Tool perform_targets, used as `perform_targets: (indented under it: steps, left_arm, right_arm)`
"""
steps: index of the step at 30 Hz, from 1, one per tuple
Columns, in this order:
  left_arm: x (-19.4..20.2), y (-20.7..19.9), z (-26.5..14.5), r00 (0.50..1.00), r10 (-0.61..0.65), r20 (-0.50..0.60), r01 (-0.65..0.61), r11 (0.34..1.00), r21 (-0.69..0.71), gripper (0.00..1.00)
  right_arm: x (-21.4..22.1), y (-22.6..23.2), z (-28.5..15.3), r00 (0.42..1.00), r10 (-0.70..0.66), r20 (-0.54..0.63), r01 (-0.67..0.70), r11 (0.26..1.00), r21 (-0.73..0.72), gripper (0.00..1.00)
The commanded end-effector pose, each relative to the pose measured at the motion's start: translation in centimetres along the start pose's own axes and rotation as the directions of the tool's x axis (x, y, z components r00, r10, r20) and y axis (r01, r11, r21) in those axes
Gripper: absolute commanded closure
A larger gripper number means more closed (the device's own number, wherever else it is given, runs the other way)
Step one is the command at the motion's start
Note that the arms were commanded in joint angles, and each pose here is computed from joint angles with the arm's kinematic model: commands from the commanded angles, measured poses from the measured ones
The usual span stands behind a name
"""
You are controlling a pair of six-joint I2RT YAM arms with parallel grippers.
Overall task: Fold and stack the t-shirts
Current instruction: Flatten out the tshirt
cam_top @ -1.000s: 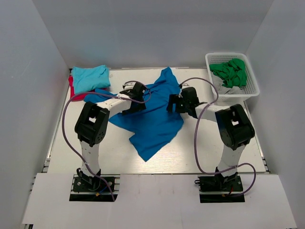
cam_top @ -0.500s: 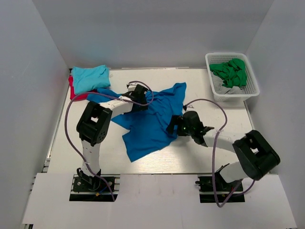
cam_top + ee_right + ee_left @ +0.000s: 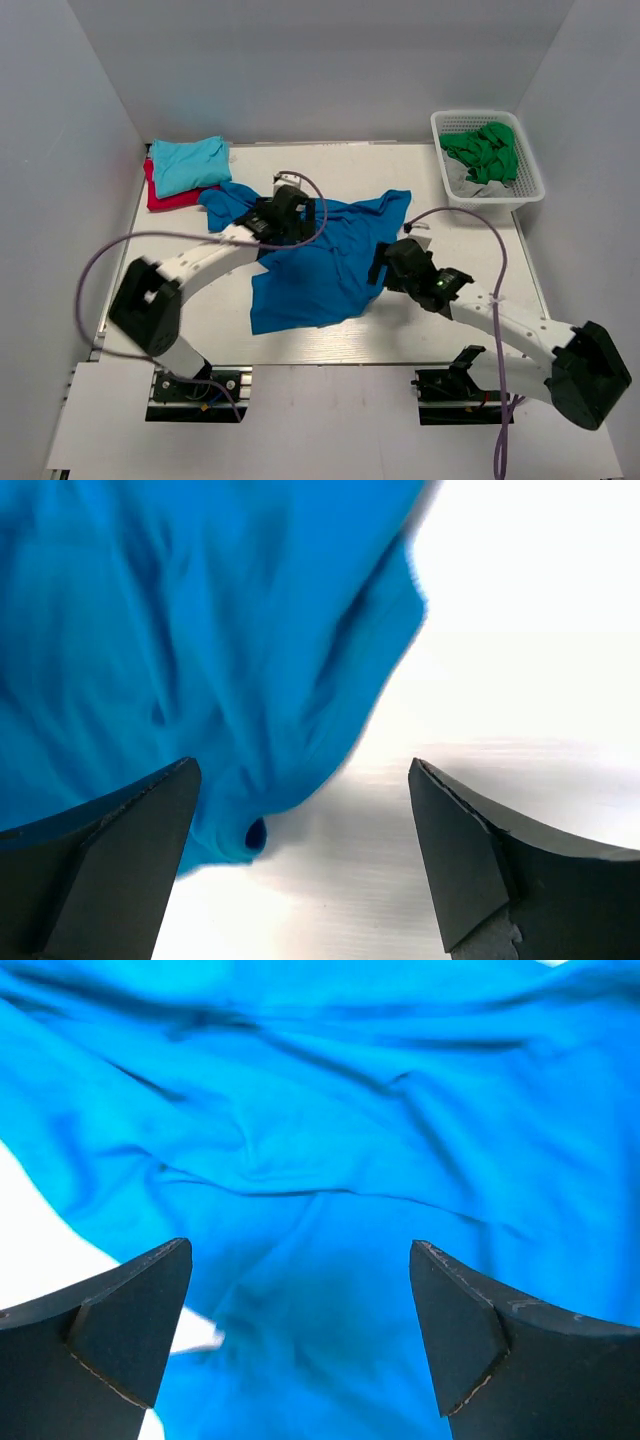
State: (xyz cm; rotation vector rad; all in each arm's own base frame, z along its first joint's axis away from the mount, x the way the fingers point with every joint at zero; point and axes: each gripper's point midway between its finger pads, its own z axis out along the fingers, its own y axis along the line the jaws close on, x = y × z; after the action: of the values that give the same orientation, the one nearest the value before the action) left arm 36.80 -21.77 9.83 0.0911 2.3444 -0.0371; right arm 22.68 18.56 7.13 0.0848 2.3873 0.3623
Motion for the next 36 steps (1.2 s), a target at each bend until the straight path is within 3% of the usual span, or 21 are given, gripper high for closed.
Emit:
perform_targets:
  steps: [1, 2, 6, 8, 9, 15, 27, 31, 36]
  left_arm:
    - [-0.2, 0.4, -5.6, 0.998, -0.009, 0.066, 0.003, 0.996, 0.089, 0.0]
    - [-0.1, -1.0, -7.7, 0.996, 0.004, 0.087, -0.02, 0.982, 0.187, 0.0]
    - [5.4, -4.8, -8.8, 0.989, 0.149, -0.013, -0.139, 0.948, 0.286, 0.0]
    - [8.2, -5.7, -8.0, 0.974, 0.211, -0.081, -0.188, 0.955, 0.23, 0.0]
    - [11.4, -7.0, -7.7, 0.939, 0.308, -0.152, -0.273, 0.938, 0.212, 0.0]
    - [16.8, -8.2, -7.7, 0.87, 0.451, -0.201, -0.431, 0.892, 0.136, 0.0]
    - [18.8, -9.1, -8.9, 0.886, 0.44, -0.147, -0.409, 0.89, 0.2, 0.0]
    - [17.9, -9.8, -10.7, 0.916, 0.387, -0.103, -0.345, 0.893, 0.291, 0.0]
    - [16.7, -11.2, -13.6, 0.935, 0.355, -0.002, -0.313, 0.828, 0.465, 0.0]
  right_arm:
    - [-3.9, -3.7, -2.6, 0.989, 0.039, 0.143, -0.07, 0.974, 0.217, 0.1]
    - [-4.5, -4.7, -2.8, 0.984, 0.032, 0.176, -0.079, 0.96, 0.267, 0.1]
    - [-4.7, -7.0, -2.6, 0.986, 0.005, 0.167, -0.068, 0.926, 0.371, 0.1]
    - [-4.7, -6.8, -1.7, 0.991, -0.01, 0.137, -0.043, 0.922, 0.384, 0.1]
    - [-5.1, -7.3, -1.4, 0.992, -0.019, 0.128, -0.034, 0.916, 0.399, 0.1]
    - [-5.2, -7.2, 0.8, 0.999, -0.03, 0.036, 0.014, 0.925, 0.379, 0.1]
    - [-4.4, -7.0, 2.1, 0.999, -0.032, -0.011, 0.034, 0.96, 0.277, 0.1]
    - [-4.3, -6.5, 2.2, 1.0, -0.023, -0.019, 0.027, 0.971, 0.238, 0.1]
    - [-4.2, -6.0, 2.2, 0.999, -0.024, -0.027, 0.029, 0.98, 0.199, 0.1]
